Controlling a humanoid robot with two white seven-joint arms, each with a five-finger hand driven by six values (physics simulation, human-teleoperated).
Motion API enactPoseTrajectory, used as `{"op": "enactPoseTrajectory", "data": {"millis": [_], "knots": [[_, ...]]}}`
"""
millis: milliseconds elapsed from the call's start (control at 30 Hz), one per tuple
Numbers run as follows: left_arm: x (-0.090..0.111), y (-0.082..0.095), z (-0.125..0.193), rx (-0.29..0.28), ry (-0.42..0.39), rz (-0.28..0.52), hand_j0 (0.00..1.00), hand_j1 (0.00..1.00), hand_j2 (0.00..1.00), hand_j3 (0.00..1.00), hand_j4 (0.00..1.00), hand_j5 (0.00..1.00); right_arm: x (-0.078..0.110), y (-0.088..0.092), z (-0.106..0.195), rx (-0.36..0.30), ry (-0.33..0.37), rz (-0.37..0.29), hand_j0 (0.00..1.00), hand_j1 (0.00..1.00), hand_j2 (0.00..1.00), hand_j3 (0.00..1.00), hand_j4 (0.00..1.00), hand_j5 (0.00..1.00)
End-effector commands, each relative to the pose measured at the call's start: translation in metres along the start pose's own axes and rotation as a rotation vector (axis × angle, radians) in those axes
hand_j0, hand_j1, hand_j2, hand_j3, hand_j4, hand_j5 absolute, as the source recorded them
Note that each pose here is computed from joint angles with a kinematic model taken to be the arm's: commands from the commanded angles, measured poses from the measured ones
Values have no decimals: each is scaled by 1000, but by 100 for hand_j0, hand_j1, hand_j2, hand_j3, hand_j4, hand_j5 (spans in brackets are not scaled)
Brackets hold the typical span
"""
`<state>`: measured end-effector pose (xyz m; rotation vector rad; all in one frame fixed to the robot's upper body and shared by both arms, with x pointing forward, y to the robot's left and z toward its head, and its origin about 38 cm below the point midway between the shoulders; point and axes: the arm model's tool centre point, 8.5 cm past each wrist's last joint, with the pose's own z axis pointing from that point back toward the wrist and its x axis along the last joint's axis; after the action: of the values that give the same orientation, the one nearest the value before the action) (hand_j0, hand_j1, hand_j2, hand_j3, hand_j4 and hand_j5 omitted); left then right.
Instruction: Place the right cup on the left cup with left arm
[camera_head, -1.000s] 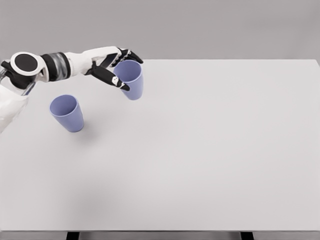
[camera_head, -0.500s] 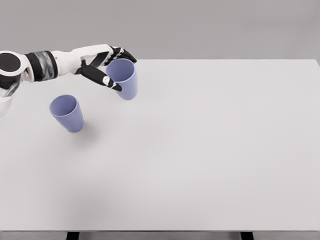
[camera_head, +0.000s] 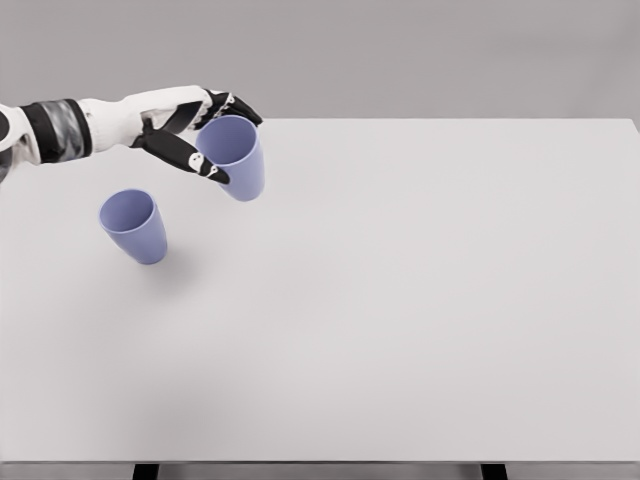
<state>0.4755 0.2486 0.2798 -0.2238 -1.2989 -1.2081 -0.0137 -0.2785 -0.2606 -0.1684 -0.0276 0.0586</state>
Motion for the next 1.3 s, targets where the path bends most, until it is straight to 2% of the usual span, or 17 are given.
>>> {"op": "enactPoseTrajectory", "data": {"millis": [0, 533, 1267], "knots": [[3, 1, 7, -2, -7, -2, 66, 66, 66, 66, 66, 66, 0, 0, 0, 0, 0, 0, 100, 100, 100, 100, 100, 100], [14, 4, 44, -3, -10, -26, 66, 66, 66, 66, 66, 66, 0, 0, 0, 0, 0, 0, 100, 100, 100, 100, 100, 100], [15, 9, 89, 13, 42, -55, 66, 66, 66, 66, 66, 66, 0, 0, 0, 0, 0, 0, 100, 100, 100, 100, 100, 100]]}}
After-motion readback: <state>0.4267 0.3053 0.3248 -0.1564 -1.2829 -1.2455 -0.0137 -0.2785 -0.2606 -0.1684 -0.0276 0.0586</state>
